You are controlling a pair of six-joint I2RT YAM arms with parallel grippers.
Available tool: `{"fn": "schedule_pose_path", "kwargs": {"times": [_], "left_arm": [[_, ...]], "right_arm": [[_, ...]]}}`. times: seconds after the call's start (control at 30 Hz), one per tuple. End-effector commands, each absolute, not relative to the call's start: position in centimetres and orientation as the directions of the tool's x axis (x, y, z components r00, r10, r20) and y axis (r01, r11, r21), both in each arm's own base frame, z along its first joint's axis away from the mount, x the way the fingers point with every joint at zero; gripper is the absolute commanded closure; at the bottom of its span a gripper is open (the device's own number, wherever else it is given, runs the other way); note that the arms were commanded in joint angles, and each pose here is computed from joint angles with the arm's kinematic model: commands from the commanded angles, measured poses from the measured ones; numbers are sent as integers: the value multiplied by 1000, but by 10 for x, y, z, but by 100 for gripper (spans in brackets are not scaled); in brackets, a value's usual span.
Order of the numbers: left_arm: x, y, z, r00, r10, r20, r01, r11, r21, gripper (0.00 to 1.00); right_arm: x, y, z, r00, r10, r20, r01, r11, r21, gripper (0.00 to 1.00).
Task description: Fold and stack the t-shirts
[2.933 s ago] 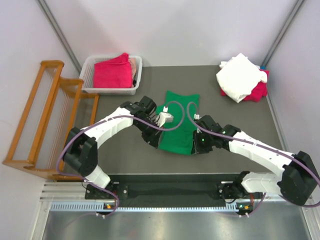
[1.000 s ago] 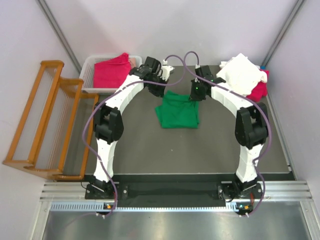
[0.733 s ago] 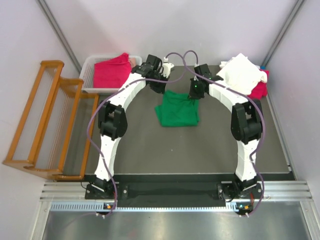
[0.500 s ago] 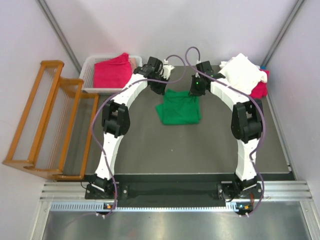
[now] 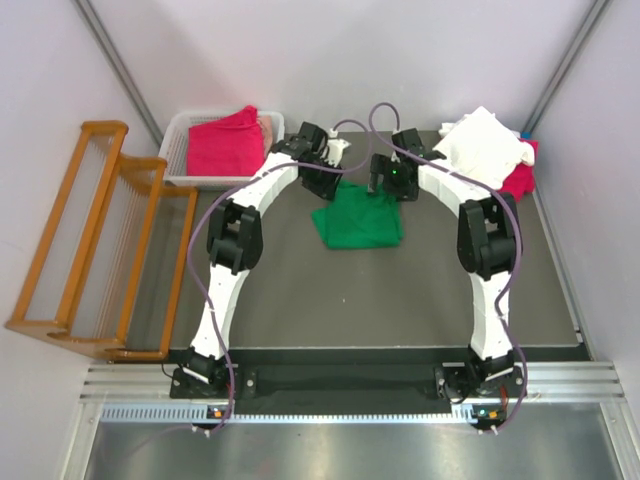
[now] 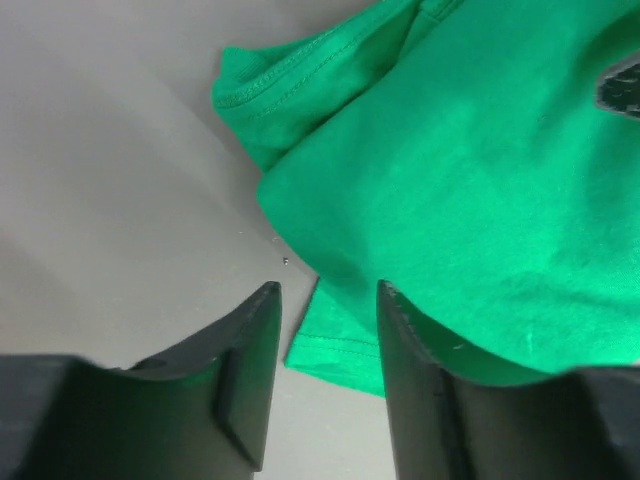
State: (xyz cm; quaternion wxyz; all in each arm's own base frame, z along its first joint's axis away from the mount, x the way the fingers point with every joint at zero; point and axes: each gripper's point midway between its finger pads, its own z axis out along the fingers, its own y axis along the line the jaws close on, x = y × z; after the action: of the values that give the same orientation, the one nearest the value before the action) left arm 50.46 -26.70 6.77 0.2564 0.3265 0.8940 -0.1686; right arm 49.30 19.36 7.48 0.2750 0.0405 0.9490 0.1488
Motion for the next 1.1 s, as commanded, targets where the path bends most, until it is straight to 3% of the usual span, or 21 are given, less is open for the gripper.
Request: {"fn": "schedule_pose_path", "kwargs": {"times": [0.0,0.1,0.17,0.6,1.07], "left_arm": [[512,-262,94,-626,465,-625,661,742,-110,37],[515,-251,102,-620,457,-637,649,755,-90,25],[517,-246,113,-619,442,-649,639,764,-90,22],[481,-249,160,-671,313,-672,619,736,-274,21],[449,-224,189,-686,280,-672,605,732,-313,22]], "right_arm": [[517,183,78,-814,161,-558,3,962,272,3],[518,178,75,-813,145,-564,5,970,243,2],[517,175,78,-809,134,-572,-1,973,229,2],[525,157,104,-764,103,-637,-7,986,169,2],[532,175,47,-819,109,-563,-51,964,261,11]]}}
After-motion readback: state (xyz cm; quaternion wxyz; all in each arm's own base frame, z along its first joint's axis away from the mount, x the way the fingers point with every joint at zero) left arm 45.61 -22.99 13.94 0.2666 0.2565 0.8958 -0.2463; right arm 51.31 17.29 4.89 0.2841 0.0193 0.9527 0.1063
